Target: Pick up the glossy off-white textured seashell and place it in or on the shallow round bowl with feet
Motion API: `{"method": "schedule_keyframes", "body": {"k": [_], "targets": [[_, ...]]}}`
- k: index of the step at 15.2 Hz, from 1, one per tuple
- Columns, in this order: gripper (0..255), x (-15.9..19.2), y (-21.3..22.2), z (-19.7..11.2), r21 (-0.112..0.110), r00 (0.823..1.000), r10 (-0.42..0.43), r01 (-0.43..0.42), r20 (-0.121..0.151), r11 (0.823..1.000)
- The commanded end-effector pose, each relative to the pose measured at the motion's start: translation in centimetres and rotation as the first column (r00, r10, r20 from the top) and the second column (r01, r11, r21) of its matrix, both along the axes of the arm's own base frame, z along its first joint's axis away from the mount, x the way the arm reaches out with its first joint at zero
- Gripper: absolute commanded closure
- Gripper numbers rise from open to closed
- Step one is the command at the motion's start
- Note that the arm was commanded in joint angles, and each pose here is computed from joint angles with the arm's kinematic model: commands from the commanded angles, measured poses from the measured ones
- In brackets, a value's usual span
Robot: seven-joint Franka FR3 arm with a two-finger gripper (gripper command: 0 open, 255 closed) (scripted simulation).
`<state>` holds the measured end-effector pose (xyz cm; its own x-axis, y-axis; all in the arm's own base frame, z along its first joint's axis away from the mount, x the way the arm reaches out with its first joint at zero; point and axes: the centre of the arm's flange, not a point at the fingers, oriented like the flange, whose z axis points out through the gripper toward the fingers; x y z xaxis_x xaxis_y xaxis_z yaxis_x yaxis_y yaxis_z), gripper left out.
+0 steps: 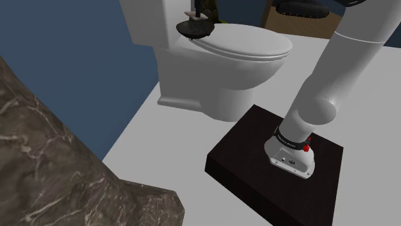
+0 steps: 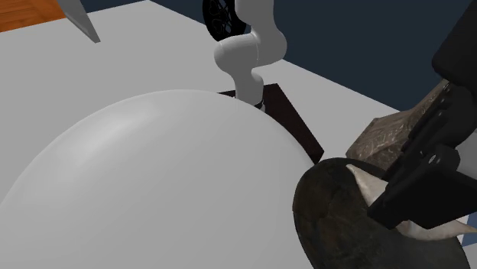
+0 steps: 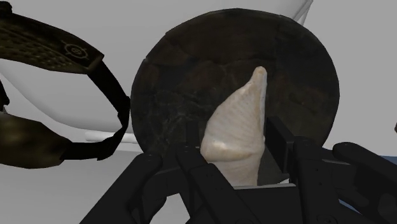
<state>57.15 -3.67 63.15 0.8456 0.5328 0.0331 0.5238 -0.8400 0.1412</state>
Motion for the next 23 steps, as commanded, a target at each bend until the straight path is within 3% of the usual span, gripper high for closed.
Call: {"method": "schedule_keyframes", "body": {"k": [1, 10, 11, 16, 20, 23], "targets": [[255, 0.1, 0.1, -1.0, 0.0, 1.0, 0.0, 0.0, 0.001, 1.0], [255, 0.1, 0.1, -1.3, 0.0, 1.0, 0.0, 0.0, 0.001, 1.0], [0, 0.1, 0.1, -1.3, 0.0, 1.0, 0.0, 0.0, 0.001, 1.0], [0, 0.1, 0.1, -1.3, 0.0, 1.0, 0.0, 0.0, 0.001, 1.0], [0, -0.4, 0.7, 3.7, 0.0, 1.0, 0.0, 0.0, 0.001, 1.0], [0, -0.4, 0.7, 3.7, 0.0, 1.0, 0.0, 0.0, 0.001, 1.0]]}}
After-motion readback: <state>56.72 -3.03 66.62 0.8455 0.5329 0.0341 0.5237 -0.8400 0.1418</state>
